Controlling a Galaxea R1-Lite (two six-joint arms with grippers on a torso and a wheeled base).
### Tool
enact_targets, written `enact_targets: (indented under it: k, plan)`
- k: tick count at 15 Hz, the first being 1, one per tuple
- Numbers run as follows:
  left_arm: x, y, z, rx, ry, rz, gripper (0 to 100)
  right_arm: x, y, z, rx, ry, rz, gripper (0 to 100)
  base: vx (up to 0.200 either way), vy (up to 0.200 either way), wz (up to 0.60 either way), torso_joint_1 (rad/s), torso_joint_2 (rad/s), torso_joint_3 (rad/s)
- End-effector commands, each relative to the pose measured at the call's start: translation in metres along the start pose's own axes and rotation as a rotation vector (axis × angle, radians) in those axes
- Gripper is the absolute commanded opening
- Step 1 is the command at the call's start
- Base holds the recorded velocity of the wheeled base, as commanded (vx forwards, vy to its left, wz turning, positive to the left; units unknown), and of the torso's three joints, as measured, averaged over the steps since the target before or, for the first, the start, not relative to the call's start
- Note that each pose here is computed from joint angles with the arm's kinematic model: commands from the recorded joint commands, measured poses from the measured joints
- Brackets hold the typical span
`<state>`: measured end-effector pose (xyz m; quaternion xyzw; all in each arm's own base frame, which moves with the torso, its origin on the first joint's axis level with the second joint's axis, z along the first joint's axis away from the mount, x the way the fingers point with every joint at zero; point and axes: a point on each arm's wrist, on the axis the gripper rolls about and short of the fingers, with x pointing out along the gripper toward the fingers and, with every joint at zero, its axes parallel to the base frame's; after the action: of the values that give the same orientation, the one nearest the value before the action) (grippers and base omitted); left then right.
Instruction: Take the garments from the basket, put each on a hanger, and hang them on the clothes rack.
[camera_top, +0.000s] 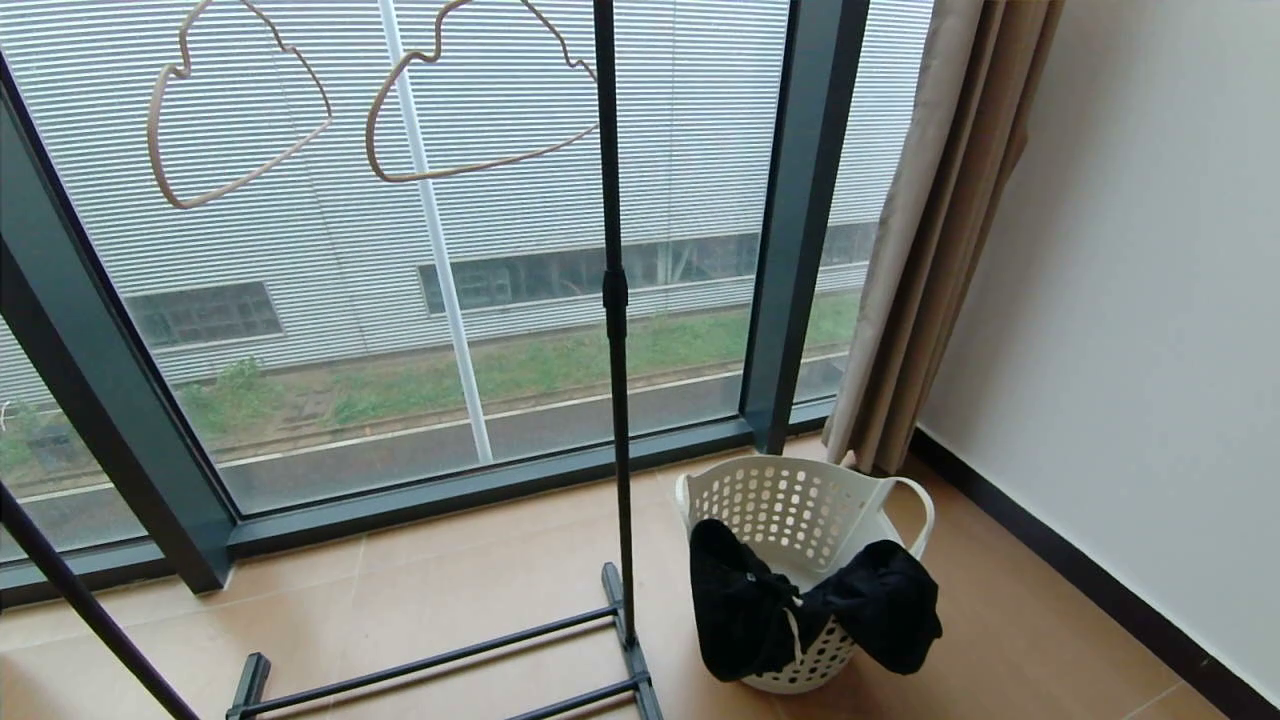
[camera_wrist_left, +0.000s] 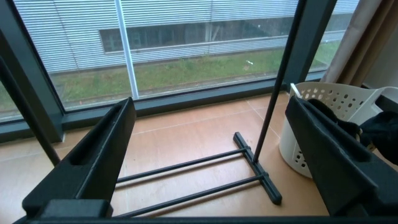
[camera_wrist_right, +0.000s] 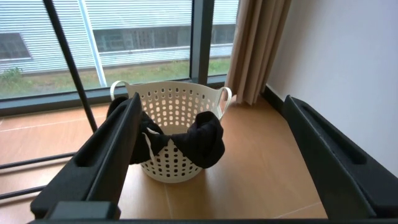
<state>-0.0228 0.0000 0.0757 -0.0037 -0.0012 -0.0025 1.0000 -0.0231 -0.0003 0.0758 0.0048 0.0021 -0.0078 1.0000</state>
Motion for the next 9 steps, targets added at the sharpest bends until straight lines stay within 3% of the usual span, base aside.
enact_targets:
  k: [1,9]
  plan:
    - [0.0,0.0,-0.0001,0.001,0.001,-0.001,100,-0.0001,0.0,0.0001,0.0,-0.001,0.0,100,0.0,0.0,0.0,0.0,0.0,0.0]
    - [-0.0001,0.0,0.0,0.001,0.002,-0.001,100,-0.0001,0.0,0.0001,0.0,-0.001,0.0,100,0.0,0.0,0.0,0.0,0.0,0.0]
